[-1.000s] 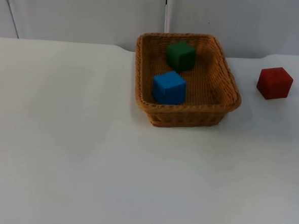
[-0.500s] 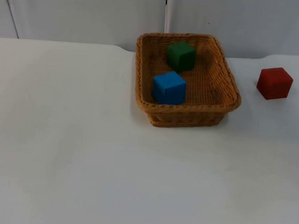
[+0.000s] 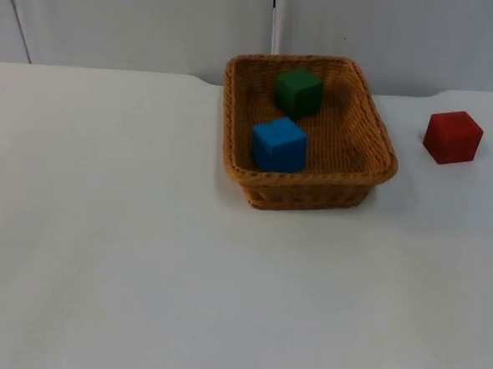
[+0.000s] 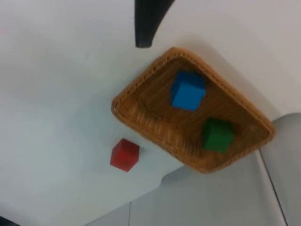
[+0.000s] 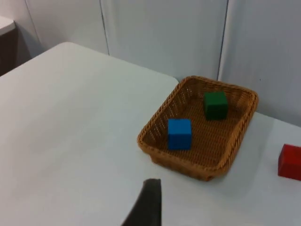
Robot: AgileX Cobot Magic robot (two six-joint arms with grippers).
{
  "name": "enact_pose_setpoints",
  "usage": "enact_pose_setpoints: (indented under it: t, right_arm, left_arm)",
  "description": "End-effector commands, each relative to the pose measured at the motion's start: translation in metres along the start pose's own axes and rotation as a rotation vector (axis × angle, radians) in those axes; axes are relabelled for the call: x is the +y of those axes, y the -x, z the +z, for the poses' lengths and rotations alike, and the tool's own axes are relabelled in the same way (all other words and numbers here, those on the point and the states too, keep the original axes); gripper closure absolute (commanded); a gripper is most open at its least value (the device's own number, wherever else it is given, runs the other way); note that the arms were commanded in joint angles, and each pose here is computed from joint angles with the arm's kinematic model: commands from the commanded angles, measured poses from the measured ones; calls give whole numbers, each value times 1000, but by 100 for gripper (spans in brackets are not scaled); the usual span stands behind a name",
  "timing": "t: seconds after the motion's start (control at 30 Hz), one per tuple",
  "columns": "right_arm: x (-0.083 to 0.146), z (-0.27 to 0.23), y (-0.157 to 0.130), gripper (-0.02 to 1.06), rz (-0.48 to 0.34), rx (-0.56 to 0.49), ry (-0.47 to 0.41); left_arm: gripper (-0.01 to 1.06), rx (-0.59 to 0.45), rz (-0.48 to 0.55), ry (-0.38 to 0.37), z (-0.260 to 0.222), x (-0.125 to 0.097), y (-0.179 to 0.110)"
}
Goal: Pick up one cube with each hand and place exactly two cubes into the same basket, leaving the remaining cube outside.
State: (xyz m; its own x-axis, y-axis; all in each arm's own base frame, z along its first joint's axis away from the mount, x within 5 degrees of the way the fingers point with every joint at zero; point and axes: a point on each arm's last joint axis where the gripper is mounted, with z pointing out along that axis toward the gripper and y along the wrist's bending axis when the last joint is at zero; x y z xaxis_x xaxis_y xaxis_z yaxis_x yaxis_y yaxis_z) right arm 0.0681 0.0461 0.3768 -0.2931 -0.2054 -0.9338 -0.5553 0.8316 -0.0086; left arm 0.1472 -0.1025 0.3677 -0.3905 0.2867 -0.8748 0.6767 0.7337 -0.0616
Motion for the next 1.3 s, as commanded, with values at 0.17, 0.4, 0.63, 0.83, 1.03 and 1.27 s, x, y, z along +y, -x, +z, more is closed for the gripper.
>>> enact_pose_setpoints:
  t: [0.17, 0.4, 0.63, 0.83, 1.03, 1.27]
  right_arm:
    - [6, -14, -31, 25, 31, -37, -11]
    - [14, -35, -50, 25, 18, -93, -6]
    - [21, -52, -61, 25, 0, -107, 8]
    - [28, -66, -74, 25, 1, -114, 20]
    - [28, -77, -86, 25, 13, -109, -15]
    - [24, -77, -95, 25, 61, -5, -64]
  left_arm:
    - [23, -19, -9, -1, -16, -7, -33]
    - [23, -47, 5, -7, -36, -15, -56]
    - [23, -49, -2, 14, -44, -18, -84]
    - [23, -46, -24, 88, -56, -16, -112]
    - [23, -37, -4, 70, -74, -24, -126]
    - [23, -72, -21, 88, -97, -30, -143]
